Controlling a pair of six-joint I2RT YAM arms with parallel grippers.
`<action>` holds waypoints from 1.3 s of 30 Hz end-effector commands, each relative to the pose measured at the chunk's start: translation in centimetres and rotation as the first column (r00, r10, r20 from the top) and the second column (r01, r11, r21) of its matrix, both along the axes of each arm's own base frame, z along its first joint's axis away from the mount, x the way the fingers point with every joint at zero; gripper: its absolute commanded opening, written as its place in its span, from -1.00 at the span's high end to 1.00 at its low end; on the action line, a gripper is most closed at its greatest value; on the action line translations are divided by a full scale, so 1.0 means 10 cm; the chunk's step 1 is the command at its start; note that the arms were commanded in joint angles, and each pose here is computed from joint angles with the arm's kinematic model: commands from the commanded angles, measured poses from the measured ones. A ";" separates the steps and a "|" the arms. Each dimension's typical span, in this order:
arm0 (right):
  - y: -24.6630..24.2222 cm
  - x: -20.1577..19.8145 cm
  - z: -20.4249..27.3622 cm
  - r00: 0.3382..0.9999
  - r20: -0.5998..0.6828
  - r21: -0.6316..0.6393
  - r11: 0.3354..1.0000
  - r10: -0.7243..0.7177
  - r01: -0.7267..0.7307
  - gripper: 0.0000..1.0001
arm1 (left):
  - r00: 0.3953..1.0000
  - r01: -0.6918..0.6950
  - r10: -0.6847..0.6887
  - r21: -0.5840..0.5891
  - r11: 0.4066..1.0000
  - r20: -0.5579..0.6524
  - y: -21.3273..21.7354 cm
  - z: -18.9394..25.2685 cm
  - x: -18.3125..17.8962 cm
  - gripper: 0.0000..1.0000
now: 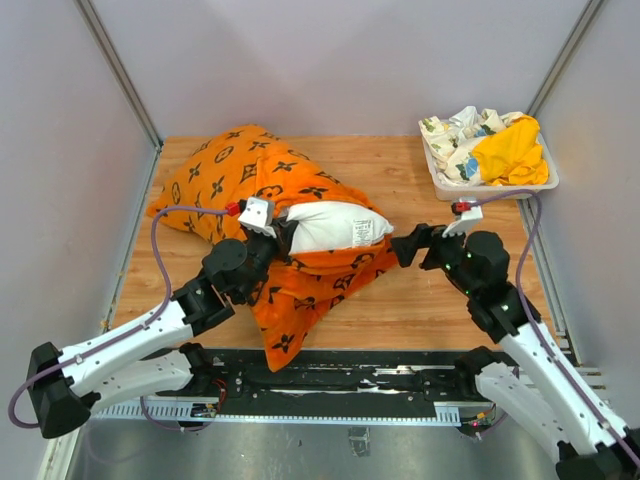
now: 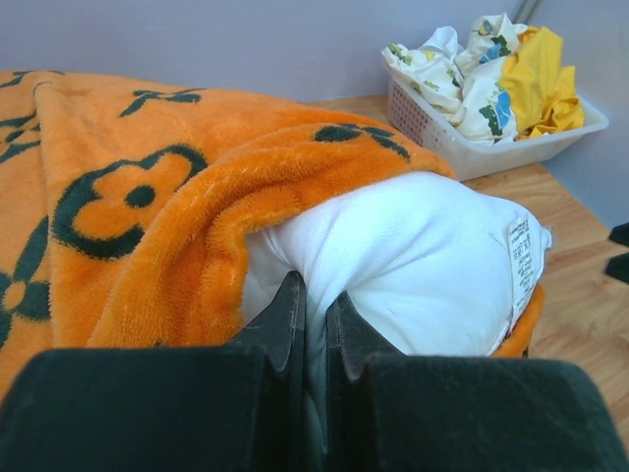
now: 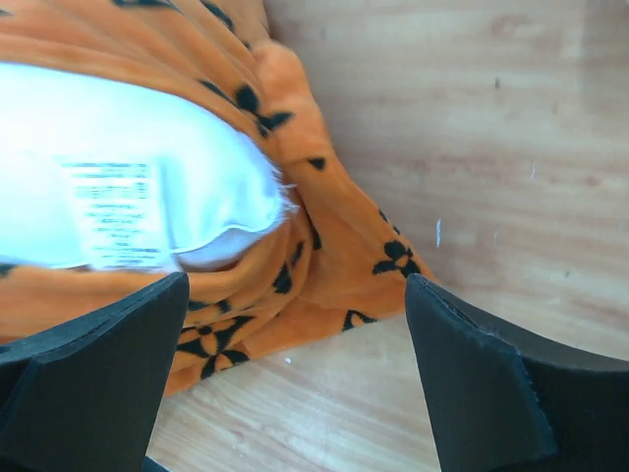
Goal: Remove the pillowcase from the pillow
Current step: Remove the pillow from the pillowcase.
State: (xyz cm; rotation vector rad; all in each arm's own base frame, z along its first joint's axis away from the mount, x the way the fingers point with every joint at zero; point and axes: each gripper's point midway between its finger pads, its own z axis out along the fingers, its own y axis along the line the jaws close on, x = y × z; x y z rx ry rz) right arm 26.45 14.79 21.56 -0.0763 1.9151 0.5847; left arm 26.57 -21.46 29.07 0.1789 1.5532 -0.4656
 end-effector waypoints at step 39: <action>1.07 -0.27 -0.16 0.860 0.165 -0.426 0.821 0.483 -0.380 0.03 | 0.994 0.029 -0.020 -0.079 0.996 0.109 -0.06 0.78 0.03 0.99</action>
